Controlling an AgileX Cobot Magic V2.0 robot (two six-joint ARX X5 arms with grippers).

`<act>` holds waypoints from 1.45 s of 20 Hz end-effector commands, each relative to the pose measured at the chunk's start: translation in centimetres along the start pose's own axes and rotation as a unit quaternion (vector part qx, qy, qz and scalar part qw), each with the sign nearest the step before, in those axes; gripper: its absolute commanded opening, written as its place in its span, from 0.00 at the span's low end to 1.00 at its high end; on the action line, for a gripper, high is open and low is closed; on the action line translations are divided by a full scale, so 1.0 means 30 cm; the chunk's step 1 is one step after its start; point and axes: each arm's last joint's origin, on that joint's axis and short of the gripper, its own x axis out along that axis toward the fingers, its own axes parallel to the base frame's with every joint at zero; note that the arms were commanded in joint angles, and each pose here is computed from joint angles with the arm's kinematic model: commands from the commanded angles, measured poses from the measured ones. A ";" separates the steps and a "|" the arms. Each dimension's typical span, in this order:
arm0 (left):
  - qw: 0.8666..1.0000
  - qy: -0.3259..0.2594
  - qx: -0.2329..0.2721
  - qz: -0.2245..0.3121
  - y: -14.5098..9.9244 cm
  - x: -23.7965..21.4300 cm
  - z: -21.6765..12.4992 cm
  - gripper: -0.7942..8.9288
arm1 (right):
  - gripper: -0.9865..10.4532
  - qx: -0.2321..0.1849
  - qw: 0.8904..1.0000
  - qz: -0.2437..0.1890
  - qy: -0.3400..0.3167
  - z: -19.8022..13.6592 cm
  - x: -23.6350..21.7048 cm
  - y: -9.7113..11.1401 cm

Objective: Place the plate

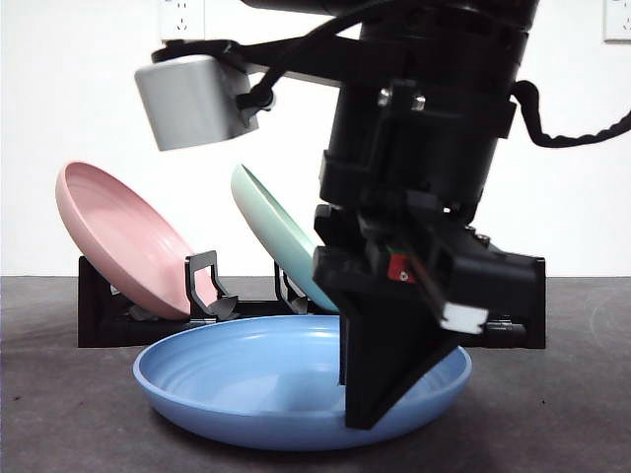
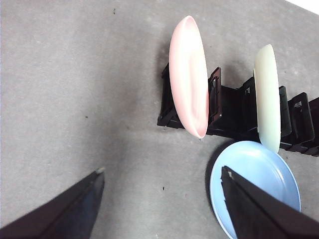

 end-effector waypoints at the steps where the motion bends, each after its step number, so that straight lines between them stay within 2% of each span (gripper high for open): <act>1: 1.000 -0.012 0.007 -0.001 -0.006 -0.014 0.014 0.47 | 0.24 0.058 0.998 0.028 0.005 0.029 -0.024 0.001; 4: 1.000 -0.013 0.008 -0.001 -0.006 -0.014 0.015 0.47 | 0.25 0.101 0.988 0.106 -0.047 0.075 -0.151 -0.018; 5: 1.000 -0.014 0.008 -0.002 -0.007 -0.014 0.016 0.47 | 0.25 0.111 0.984 0.109 -0.084 0.090 -0.208 -0.033; 6: 1.000 -0.015 0.009 -0.004 -0.008 -0.012 0.019 0.47 | 0.25 0.123 0.980 0.095 -0.123 0.095 -0.263 -0.054; 8: 1.000 -0.012 0.014 -0.021 -0.016 0.002 0.030 0.47 | 0.25 0.163 0.965 0.060 -0.198 0.075 -0.359 -0.105; 11: 0.999 -0.004 0.023 -0.043 -0.034 0.060 0.074 0.47 | 0.25 0.261 0.929 0.008 -0.262 -0.024 -0.481 -0.196; 14: 0.998 0.029 0.030 -0.046 -0.063 0.160 0.146 0.47 | 0.25 0.336 0.902 -0.054 -0.265 -0.142 -0.562 -0.246; 17: 0.997 0.059 0.052 -0.014 -0.104 0.271 0.247 0.47 | 0.25 0.395 0.884 -0.098 -0.230 -0.248 -0.605 -0.259; 19: 0.994 0.074 0.075 0.022 -0.140 0.348 0.307 0.46 | 0.25 0.419 0.876 -0.108 -0.210 -0.301 -0.624 -0.254; 24: 0.981 0.130 0.113 0.087 -0.202 0.557 0.390 0.46 | 0.25 0.453 0.853 -0.132 -0.225 -0.368 -0.686 -0.226; 29: 0.970 0.165 0.134 0.121 -0.208 0.718 0.392 0.46 | 0.25 0.463 0.836 -0.155 -0.250 -0.397 -0.735 -0.188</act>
